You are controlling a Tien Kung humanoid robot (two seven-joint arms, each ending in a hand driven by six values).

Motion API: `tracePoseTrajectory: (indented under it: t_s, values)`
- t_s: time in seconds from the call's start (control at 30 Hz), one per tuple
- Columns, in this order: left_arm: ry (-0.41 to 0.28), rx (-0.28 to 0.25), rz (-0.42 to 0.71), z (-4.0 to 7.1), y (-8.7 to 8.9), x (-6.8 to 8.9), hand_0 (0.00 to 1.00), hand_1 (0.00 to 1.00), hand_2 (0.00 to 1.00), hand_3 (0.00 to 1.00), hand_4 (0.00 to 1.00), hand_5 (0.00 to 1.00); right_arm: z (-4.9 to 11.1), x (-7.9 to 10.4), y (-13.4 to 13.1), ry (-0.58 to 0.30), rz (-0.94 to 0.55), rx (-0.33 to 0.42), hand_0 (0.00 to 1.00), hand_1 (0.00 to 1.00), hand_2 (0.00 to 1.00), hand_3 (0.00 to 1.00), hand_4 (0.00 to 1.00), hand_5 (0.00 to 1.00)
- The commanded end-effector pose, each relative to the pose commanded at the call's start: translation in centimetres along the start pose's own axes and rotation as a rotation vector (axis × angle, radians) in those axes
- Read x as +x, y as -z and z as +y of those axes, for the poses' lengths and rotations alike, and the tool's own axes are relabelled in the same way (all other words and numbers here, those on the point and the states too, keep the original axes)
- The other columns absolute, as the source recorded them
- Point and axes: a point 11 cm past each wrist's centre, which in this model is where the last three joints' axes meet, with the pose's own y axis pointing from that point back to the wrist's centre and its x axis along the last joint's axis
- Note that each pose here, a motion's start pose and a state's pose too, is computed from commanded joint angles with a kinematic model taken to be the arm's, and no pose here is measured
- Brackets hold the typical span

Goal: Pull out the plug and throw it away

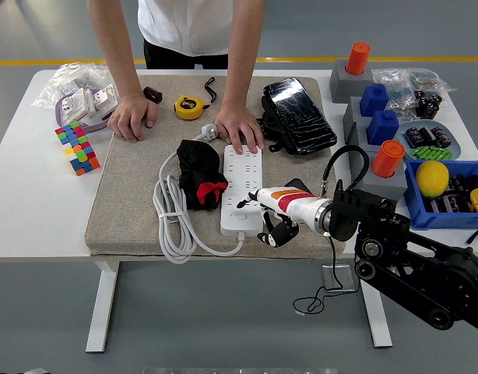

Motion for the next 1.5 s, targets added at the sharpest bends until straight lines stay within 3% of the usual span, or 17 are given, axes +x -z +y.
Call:
tracePoseTrajectory:
  t_s: [0.73,1.07,1.5]
  values:
    - [0.000,0.005,-0.002,0.0,0.3,0.0,0.550,0.686,0.712,0.724,0.941,0.538,-0.9,-1.4,-1.3,0.061,0.021,-0.049,0.002,0.002,0.085,0.856,0.362,0.002]
    - [-0.003,0.006,-0.002,0.0,0.3,0.1,0.551,0.686,0.712,0.724,0.941,0.538,-0.5,-0.3,-1.2,0.047,0.001,-0.038,0.002,0.002,0.085,0.852,0.366,0.002]
    - [-0.002,0.004,-0.002,0.0,0.2,0.1,0.551,0.687,0.712,0.723,0.941,0.539,-0.8,-1.6,-1.6,0.098,0.013,-0.055,0.002,0.002,0.085,0.850,0.360,0.002]
